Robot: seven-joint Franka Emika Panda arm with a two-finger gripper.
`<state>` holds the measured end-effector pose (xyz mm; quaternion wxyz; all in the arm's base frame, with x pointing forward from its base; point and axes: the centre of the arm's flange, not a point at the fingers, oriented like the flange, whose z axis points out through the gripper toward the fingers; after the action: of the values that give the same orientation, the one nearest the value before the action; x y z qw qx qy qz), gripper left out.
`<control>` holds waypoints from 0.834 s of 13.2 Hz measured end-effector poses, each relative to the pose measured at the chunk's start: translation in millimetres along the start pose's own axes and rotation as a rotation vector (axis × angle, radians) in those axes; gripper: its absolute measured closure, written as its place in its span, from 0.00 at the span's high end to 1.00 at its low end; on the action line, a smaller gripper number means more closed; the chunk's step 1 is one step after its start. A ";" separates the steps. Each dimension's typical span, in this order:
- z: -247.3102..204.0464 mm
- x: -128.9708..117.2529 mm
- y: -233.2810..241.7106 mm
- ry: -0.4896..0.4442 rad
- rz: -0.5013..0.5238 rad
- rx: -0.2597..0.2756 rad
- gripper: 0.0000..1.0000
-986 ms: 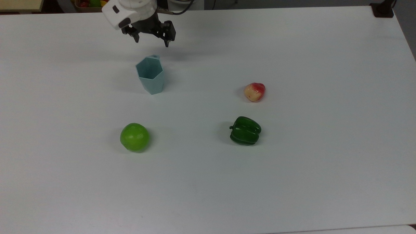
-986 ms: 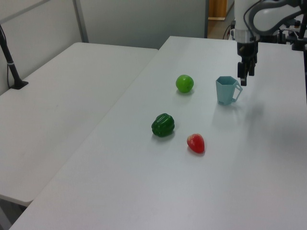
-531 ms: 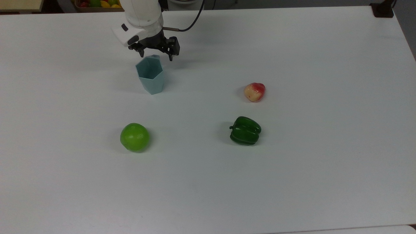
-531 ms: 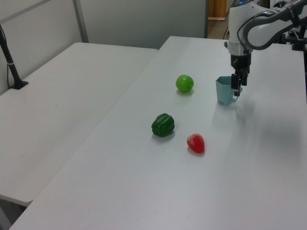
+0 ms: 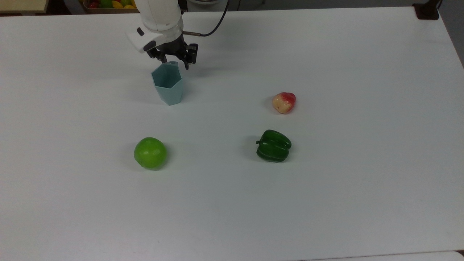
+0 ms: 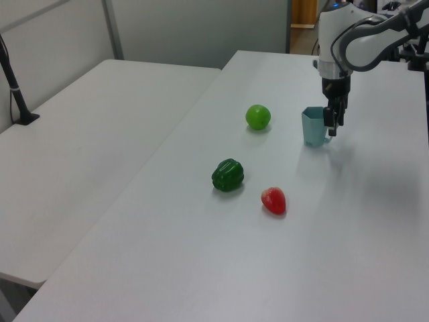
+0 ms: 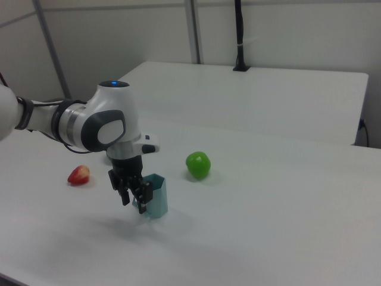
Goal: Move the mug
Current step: 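Move the open gripper over the light blue mug and lower it, then close the gripper on the rim of the light blue mug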
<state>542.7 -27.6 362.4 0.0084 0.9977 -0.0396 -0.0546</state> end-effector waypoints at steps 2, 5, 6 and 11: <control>2.4 0.4 -0.1 -0.004 0.001 -0.001 0.63; 4.8 0.7 -0.8 -0.009 -0.003 -0.008 0.56; 6.8 1.0 -2.1 -0.012 -0.006 -0.009 0.53; 7.5 2.6 -3.1 -0.012 -0.007 -0.009 0.41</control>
<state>544.7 -24.8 354.5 0.0126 0.9974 -0.0360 -0.0606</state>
